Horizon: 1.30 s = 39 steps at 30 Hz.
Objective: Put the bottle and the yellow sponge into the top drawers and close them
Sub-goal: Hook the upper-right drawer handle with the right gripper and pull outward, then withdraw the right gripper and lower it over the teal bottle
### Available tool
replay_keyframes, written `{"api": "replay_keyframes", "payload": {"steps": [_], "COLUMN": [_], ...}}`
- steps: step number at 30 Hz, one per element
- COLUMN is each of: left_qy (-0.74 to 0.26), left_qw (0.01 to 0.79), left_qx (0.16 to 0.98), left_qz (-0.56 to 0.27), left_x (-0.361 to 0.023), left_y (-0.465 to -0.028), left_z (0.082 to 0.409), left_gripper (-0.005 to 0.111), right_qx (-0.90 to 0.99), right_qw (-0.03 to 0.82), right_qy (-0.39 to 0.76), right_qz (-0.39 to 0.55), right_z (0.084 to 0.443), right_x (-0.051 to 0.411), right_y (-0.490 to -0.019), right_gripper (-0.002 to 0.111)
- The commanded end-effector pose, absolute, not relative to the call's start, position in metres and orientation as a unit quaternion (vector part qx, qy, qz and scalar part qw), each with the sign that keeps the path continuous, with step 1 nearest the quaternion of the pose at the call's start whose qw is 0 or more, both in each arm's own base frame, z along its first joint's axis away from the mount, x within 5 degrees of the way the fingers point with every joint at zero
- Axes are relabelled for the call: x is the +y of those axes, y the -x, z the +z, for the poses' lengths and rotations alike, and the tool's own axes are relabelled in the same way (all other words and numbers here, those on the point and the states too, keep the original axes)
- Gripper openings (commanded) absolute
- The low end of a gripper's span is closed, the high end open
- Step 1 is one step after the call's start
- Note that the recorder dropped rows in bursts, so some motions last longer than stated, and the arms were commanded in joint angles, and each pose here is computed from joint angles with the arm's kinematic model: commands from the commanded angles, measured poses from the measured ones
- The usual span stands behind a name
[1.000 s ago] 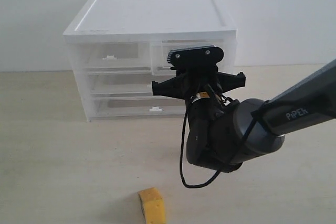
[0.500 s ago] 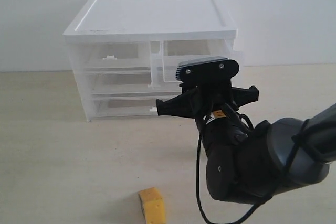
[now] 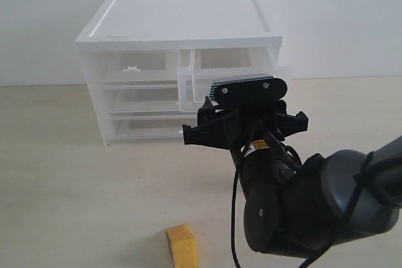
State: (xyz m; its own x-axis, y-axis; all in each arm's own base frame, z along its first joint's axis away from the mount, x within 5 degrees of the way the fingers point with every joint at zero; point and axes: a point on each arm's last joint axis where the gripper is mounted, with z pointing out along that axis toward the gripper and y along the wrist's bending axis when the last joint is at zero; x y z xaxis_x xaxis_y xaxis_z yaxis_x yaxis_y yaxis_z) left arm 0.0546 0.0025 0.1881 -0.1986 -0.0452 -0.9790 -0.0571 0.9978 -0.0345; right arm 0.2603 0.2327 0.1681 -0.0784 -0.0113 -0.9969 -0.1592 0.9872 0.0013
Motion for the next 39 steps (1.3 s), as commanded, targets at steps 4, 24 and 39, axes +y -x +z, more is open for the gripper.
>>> {"api": "replay_keyframes", "payload": {"steps": [4, 24, 39], "left_qy": [0.036, 0.036, 0.036], "left_qw": [0.631, 0.631, 0.631], "left_qx": [0.775, 0.775, 0.775], "left_qz": [0.003, 0.003, 0.003], "left_x": [0.002, 0.002, 0.002], "left_y": [-0.055, -0.055, -0.055], "left_z": [0.187, 0.187, 0.187], "left_gripper": [0.004, 0.004, 0.004], "right_qx": [0.781, 0.801, 0.892], "right_qw": [0.618, 0.388, 0.142], "right_qy": [0.071, 0.409, 0.407], "right_qz": [0.054, 0.202, 0.134], "right_z": [0.159, 0.215, 0.229], "right_x": [0.233, 0.212, 0.153], "right_y": [-0.257, -0.153, -0.186], "right_gripper": [0.089, 0.000, 0.000]}}
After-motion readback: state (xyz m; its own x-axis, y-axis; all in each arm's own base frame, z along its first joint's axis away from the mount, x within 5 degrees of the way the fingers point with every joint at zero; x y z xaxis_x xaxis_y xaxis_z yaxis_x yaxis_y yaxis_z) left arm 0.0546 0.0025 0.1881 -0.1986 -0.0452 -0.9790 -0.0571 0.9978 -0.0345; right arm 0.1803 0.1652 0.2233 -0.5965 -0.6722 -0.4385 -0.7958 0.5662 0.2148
